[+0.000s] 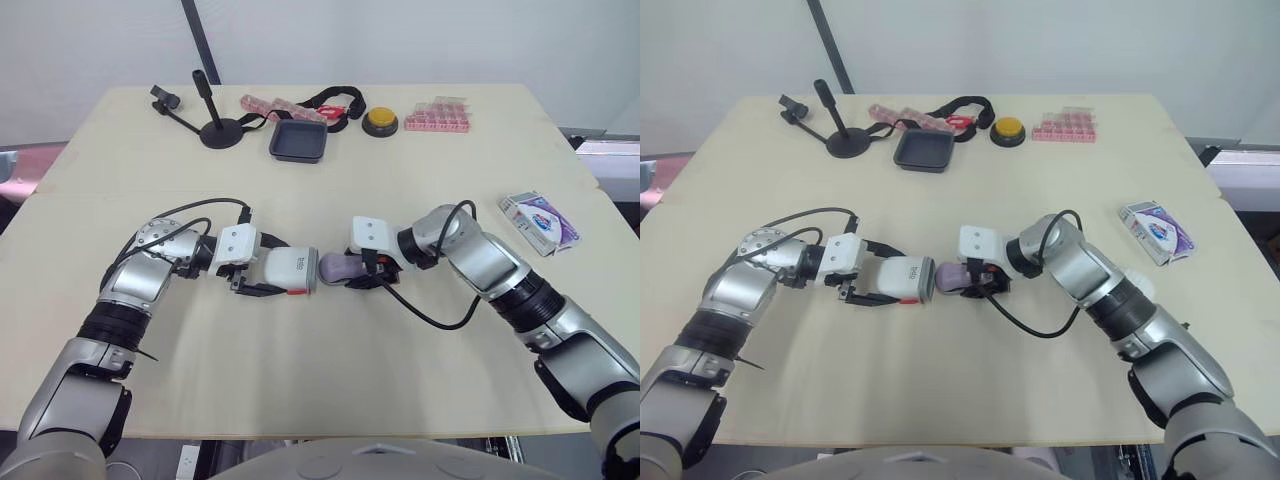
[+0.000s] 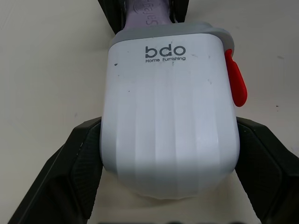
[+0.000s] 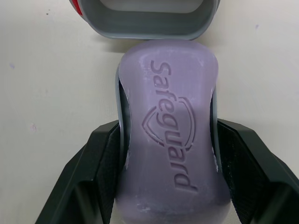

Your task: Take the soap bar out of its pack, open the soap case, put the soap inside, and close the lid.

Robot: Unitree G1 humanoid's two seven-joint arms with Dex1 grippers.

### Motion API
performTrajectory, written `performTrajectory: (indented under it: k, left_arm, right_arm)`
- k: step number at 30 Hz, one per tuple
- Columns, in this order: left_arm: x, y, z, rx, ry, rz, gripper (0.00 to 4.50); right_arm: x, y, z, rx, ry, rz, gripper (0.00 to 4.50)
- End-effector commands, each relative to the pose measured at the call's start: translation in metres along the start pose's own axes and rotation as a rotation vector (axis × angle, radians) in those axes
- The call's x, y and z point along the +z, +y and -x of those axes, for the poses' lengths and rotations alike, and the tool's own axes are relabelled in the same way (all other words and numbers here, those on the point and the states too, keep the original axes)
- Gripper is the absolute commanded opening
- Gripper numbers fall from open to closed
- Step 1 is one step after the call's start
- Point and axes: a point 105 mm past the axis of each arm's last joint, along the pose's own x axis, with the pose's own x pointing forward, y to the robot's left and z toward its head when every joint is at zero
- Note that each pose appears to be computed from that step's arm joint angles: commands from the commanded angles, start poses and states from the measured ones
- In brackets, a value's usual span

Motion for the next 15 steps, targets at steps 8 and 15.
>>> performTrajectory:
  k: [8,15]
  left_arm:
    - [0.009,0.007,-0.007,0.000,-0.010,-0.027,3.46]
    - [0.024,0.017,-0.031,-0.001,-0.056,0.019,3.46]
  right_arm:
    - [-0.013,0.002,0.042,-0.057,0.074,0.034,2.54]
    - [-0.012,0.001,0.072,-0.138,0.113,0.052,2.54]
